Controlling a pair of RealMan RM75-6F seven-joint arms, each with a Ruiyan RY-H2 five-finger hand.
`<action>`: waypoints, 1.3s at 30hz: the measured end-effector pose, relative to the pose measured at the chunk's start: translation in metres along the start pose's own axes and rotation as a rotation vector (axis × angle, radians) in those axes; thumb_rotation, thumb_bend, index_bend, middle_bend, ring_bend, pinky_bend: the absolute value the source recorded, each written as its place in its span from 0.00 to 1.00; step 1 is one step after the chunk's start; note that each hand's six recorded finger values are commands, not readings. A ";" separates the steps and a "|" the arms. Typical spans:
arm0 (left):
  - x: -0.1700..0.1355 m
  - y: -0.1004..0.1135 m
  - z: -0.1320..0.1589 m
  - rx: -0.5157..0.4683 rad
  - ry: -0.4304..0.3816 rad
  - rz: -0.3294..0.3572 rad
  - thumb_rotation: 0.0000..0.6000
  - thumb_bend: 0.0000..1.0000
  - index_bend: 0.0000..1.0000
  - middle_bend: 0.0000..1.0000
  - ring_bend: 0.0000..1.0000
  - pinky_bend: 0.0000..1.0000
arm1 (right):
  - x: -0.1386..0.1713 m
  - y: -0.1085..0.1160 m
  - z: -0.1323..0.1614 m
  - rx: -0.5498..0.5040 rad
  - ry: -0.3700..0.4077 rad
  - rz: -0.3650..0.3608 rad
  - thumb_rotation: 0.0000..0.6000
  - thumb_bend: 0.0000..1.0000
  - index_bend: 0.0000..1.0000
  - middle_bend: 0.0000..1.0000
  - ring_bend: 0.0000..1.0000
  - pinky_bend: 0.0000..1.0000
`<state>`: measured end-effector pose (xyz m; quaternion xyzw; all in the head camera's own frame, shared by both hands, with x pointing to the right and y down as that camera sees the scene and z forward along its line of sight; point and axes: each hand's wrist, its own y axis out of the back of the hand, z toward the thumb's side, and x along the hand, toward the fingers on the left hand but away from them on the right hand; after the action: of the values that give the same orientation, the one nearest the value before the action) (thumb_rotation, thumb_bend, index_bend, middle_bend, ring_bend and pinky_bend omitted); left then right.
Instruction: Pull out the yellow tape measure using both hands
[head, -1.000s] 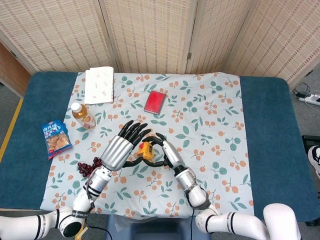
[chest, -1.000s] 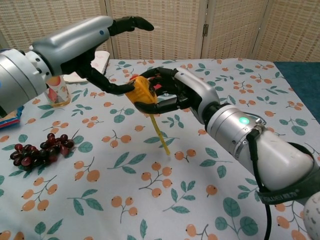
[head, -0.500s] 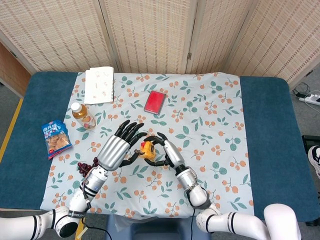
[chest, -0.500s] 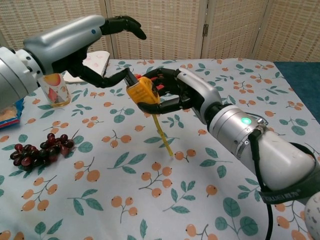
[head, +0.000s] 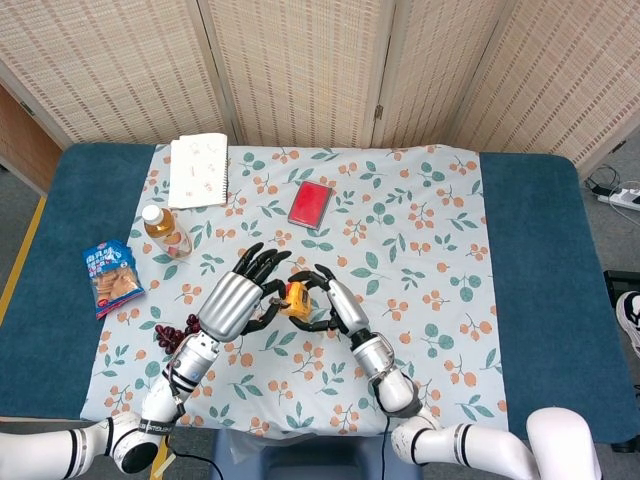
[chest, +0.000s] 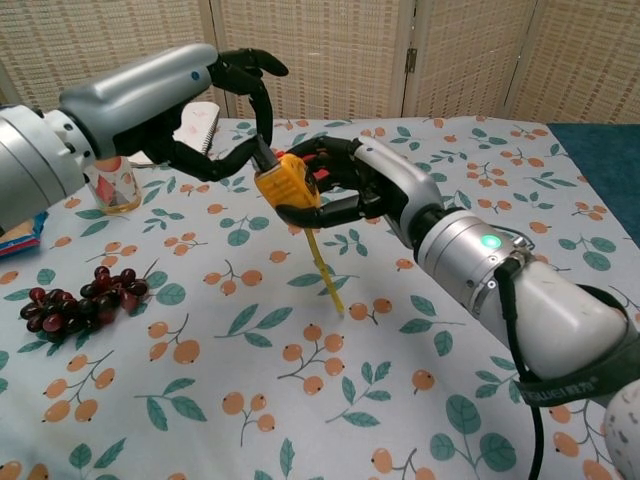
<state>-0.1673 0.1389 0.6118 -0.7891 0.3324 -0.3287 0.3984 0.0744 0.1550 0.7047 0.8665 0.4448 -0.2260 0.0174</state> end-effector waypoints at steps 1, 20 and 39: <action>0.000 -0.001 0.000 0.000 0.001 0.001 1.00 0.57 0.55 0.15 0.14 0.00 | 0.000 0.000 0.000 0.001 0.000 -0.001 1.00 0.33 0.61 0.51 0.37 0.00; -0.014 0.011 -0.038 -0.107 0.090 0.086 1.00 0.57 0.52 0.18 0.17 0.00 | 0.020 0.047 -0.016 0.100 -0.035 -0.055 1.00 0.33 0.61 0.51 0.37 0.00; -0.048 0.023 -0.125 -0.232 0.268 0.145 1.00 0.57 0.52 0.21 0.18 0.00 | 0.081 0.132 -0.064 0.307 -0.126 -0.161 1.00 0.33 0.61 0.51 0.37 0.00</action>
<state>-0.2983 0.1149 0.6388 -0.7530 0.4741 -0.3608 0.2793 0.2415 0.1517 0.7064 0.8047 0.4711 -0.3455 -0.1052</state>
